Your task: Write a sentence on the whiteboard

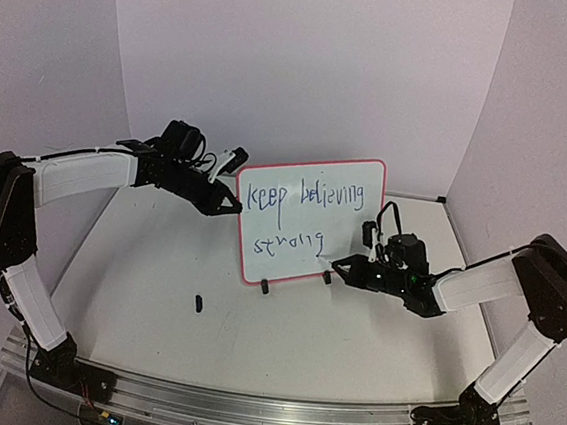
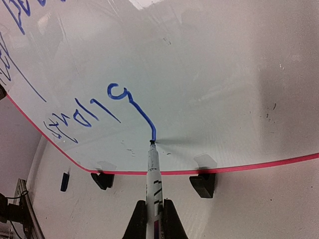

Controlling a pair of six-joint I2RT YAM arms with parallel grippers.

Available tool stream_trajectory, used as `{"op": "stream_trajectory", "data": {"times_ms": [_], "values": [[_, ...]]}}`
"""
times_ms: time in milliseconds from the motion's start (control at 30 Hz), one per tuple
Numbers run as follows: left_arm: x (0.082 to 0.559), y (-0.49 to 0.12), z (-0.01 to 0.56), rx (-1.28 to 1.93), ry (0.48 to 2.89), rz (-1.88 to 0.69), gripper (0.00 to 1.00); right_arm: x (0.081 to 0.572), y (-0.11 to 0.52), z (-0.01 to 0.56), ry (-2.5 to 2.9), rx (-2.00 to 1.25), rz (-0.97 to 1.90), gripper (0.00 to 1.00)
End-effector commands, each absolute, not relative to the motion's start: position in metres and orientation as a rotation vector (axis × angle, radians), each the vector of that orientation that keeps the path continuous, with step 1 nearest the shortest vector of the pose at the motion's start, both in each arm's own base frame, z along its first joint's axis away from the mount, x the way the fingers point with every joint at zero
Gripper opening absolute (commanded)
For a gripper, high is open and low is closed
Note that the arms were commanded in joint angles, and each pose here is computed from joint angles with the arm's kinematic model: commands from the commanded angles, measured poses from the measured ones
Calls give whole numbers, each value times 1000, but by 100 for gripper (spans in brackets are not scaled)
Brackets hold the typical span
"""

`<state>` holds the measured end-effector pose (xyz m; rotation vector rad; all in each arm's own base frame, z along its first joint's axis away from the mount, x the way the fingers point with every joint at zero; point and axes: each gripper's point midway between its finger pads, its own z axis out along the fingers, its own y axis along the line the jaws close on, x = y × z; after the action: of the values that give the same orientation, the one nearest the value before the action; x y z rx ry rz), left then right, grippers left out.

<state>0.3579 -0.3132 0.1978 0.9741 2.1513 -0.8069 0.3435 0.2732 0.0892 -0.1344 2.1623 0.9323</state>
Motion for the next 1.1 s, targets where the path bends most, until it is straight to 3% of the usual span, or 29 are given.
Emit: {"op": "stream_trajectory", "data": {"times_ms": [0, 367, 1067], "values": [[331, -299, 135, 1067, 2376, -711, 0, 348, 281, 113, 2095, -129, 967, 0], [330, -300, 136, 1067, 2375, -712, 0, 340, 271, 174, 1944, -108, 1003, 0], [330, -299, 136, 1070, 2375, -709, 0, 354, 247, 125, 2065, -16, 778, 0]]}}
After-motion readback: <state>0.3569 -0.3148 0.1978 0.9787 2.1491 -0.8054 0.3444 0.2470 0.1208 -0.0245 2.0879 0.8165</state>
